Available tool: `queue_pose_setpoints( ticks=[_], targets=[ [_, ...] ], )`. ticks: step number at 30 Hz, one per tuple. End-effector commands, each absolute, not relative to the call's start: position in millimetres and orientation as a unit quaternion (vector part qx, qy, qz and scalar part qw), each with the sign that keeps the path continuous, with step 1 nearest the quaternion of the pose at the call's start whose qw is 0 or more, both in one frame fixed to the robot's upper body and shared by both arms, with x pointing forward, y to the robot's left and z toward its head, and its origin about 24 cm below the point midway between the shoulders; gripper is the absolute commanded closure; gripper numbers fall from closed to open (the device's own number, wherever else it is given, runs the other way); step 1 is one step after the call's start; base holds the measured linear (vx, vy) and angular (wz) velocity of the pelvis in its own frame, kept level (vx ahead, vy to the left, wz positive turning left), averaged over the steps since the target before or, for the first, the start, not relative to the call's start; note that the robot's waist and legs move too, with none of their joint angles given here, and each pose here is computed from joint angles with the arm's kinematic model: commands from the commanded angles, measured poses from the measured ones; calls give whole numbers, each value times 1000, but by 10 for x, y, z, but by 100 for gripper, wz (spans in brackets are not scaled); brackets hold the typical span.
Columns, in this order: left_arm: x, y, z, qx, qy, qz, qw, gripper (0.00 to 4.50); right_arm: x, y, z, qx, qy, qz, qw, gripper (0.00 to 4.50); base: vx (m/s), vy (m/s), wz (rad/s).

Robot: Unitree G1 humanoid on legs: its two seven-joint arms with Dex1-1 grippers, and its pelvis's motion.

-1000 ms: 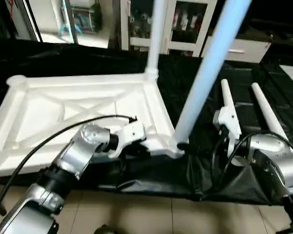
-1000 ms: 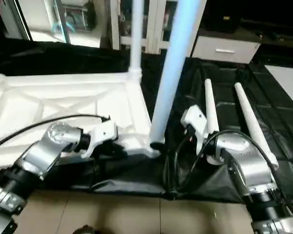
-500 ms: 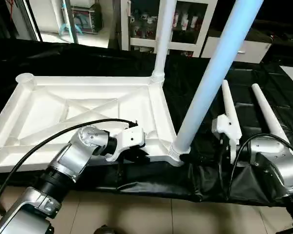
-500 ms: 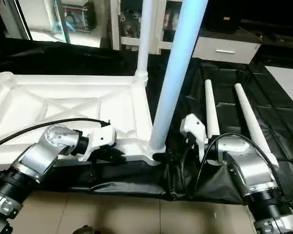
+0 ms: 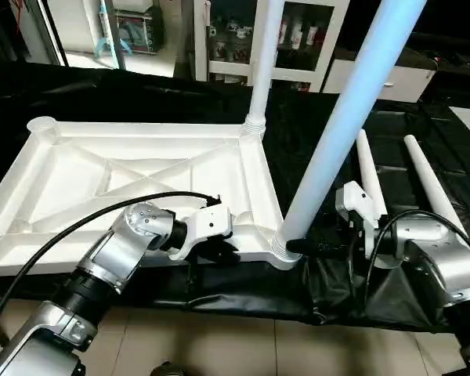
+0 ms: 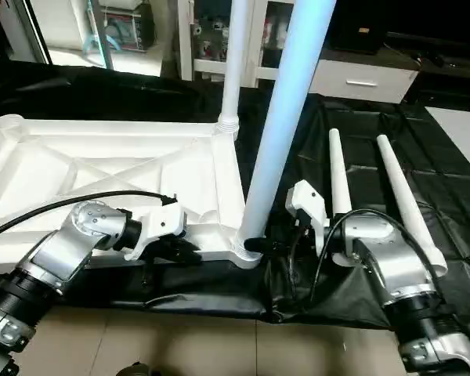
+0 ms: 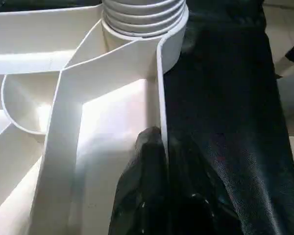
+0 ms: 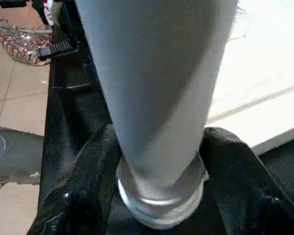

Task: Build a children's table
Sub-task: Rotate leg to tighten

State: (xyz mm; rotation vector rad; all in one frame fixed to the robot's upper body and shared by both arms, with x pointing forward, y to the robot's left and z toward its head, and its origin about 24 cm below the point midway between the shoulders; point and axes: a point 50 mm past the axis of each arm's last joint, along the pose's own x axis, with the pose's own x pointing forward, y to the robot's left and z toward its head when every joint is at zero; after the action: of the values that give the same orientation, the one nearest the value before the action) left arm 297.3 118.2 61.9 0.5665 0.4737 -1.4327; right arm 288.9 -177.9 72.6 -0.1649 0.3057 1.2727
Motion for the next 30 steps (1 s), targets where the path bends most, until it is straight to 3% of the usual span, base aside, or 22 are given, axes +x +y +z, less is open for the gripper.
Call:
queue_pose_setpoints(
  ticks=[1, 4, 10, 16, 17, 19, 21, 26, 30],
  targets=[
    [2892, 1108, 564, 258, 217, -667, 664, 450, 2909, -1770, 733, -85, 143, 596, 785, 212, 0, 0, 0],
    [2897, 1111, 567, 258, 218, -667, 664, 450, 2908, -1760, 711, -82, 144, 599, 783, 242, 0, 0, 0],
    [2902, 1107, 561, 259, 219, -666, 665, 450, 2881, -1752, 680, -75, 148, 607, 777, 255, 0, 0, 0],
    [2933, 1108, 559, 254, 219, -654, 678, 450, 2964, -1757, 580, -70, 156, 552, 816, 257, 0, 0, 0],
    [3019, 1083, 578, 233, 218, -625, 713, 450, 3073, -1772, 465, -72, 172, 472, 861, 257, 0, 0, 0],
    [3097, 1056, 600, 217, 216, -599, 739, 450, 3126, -1770, 371, -64, 188, 419, 886, 257, -27, -1, -3],
    [3126, 1043, 611, 212, 214, -591, 748, 450, 3135, -1761, 339, -54, 193, 405, 892, 257, -27, -1, -3],
    [3426, 859, 749, 167, 212, -484, 833, 450, 3310, -1577, 115, -13, 227, 233, 946, 258, 0, 0, 0],
    [3557, 773, 805, 167, 217, -422, 864, 450, 3391, -1450, 46, -7, 238, 147, 960, 258, 0, 0, 0]
  ],
)
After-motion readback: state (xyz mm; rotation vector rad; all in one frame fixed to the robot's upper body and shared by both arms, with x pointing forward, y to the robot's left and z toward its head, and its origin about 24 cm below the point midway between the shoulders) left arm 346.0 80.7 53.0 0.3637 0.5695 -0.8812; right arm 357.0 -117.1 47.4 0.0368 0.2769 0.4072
